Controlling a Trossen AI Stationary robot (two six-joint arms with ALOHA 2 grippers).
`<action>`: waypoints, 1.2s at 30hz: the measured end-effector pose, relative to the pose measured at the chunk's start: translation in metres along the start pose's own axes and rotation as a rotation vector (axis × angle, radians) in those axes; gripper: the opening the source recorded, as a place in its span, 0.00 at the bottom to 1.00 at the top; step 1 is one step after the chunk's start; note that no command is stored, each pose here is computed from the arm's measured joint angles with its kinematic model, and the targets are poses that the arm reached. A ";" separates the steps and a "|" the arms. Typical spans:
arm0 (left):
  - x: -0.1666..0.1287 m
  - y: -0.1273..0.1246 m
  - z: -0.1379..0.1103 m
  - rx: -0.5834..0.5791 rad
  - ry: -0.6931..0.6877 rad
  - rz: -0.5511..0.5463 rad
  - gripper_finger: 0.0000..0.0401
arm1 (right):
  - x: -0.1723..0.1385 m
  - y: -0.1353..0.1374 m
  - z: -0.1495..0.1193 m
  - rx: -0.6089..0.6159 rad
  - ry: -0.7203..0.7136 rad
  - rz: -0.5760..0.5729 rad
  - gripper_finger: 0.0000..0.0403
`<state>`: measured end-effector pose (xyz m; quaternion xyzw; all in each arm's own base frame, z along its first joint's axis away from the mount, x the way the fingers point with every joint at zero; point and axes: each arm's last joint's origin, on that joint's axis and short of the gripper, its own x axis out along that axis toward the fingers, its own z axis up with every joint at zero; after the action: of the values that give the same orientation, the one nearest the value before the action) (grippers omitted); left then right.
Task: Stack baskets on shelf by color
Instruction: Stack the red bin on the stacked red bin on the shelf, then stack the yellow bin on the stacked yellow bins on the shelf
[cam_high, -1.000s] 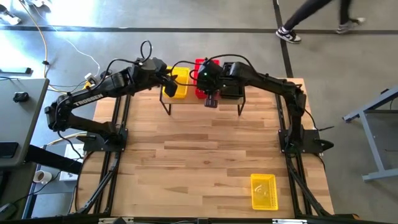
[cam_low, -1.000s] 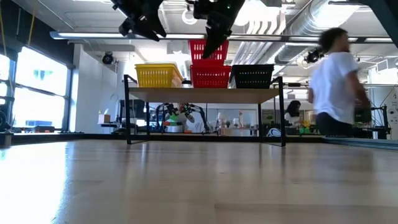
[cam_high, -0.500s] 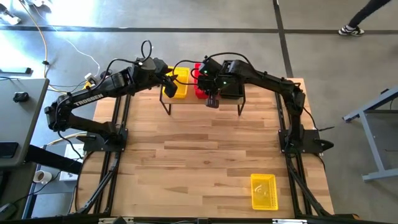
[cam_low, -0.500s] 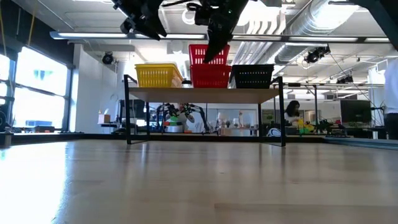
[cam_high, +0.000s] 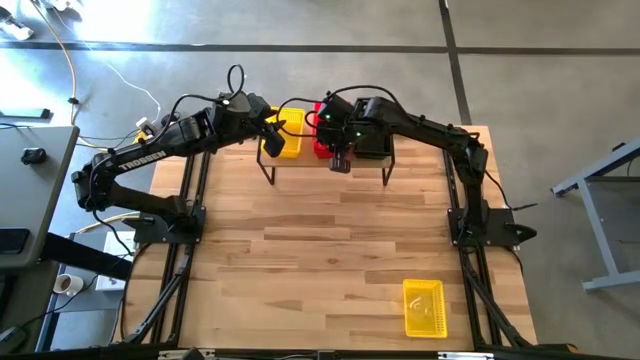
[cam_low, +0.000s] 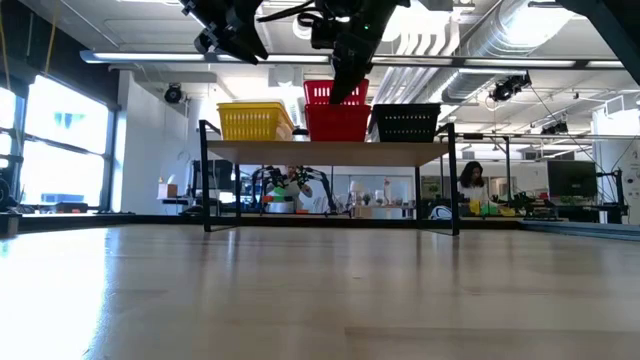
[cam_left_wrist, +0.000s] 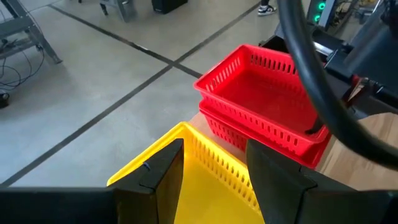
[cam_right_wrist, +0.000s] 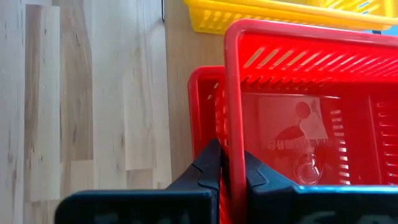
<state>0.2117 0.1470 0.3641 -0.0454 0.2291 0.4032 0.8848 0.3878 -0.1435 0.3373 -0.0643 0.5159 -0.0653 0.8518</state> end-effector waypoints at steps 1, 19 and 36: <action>0.000 0.000 0.000 0.000 0.000 0.000 0.40 | 0.000 0.000 0.000 0.001 0.000 0.000 0.00; 0.000 0.000 0.000 0.031 0.000 0.003 0.40 | -0.014 -0.003 0.006 0.093 -0.051 -0.035 0.27; 0.000 0.000 0.000 0.053 0.001 0.003 0.40 | -0.058 -0.006 0.015 0.235 -0.115 -0.062 0.27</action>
<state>0.2117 0.1471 0.3639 -0.0218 0.2402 0.3985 0.8849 0.3743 -0.1384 0.3958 0.0164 0.4528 -0.1476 0.8791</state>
